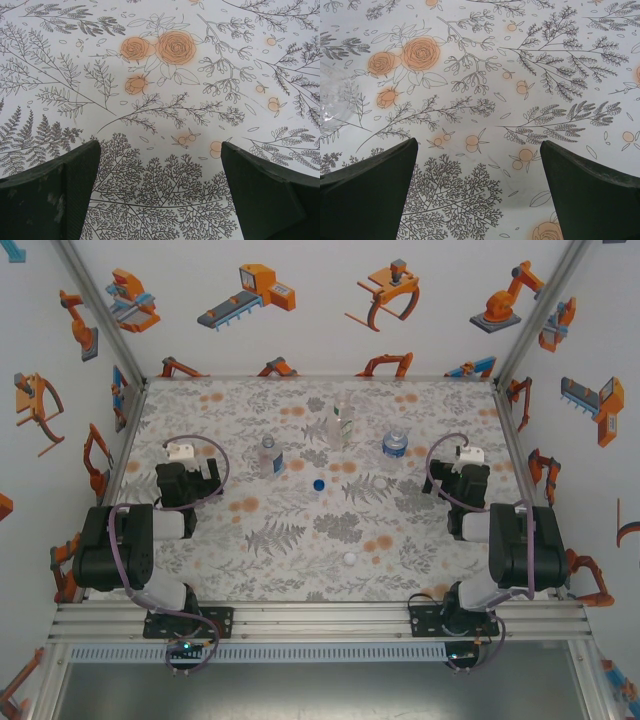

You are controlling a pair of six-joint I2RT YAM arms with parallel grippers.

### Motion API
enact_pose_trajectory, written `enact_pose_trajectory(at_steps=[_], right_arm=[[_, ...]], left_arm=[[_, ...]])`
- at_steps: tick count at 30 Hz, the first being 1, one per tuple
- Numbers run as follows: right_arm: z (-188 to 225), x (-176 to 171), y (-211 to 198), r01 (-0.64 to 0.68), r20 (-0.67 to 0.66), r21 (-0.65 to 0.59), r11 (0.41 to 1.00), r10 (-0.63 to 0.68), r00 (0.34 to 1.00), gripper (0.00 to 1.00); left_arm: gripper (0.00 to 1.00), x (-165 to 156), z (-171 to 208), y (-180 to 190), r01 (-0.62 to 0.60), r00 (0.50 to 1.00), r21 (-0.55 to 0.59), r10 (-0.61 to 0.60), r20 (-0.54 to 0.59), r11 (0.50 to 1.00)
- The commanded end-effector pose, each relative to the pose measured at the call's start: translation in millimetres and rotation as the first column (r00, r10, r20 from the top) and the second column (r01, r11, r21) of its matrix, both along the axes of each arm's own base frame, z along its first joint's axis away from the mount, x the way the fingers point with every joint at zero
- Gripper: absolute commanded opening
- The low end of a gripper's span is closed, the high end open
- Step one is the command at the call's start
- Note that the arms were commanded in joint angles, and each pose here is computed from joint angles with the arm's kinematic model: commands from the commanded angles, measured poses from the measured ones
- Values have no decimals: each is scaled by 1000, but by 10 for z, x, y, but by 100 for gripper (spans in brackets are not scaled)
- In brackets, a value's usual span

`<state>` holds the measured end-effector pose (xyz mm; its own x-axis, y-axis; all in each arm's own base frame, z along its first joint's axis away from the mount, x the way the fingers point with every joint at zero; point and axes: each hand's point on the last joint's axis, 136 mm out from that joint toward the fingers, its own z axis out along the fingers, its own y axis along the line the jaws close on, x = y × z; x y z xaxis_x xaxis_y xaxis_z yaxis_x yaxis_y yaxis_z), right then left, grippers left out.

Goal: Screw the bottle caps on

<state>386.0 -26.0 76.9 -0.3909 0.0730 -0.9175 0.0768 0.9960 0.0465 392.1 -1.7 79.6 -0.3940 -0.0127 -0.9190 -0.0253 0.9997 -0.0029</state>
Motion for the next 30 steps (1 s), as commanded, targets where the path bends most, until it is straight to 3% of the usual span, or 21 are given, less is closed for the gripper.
enact_pose_trajectory(at_steps=[1,10,20,24,30], right_arm=[[116,82,9,-11,38,7,1000,11,999,99],[279,55,185,-112,54,-11,994,113,992,99],[665,-9,457,-254,60,-25,967,255,965,95],[870,13,670,-356,88,3,935,354,931,89],[1052,35,1052,-511,161,-3,860,504,848,89]], left_arm=[[97,64,97,-8,7,1000,-11,-7,23,1000],[97,111,255,-68,30,999,8,-29,-36,1000],[97,-71,731,-82,18,1000,-17,-18,2,1000],[97,-155,891,-77,3,1000,-44,-4,-23,999],[97,-352,1117,-143,21,999,-95,-24,-30,995]])
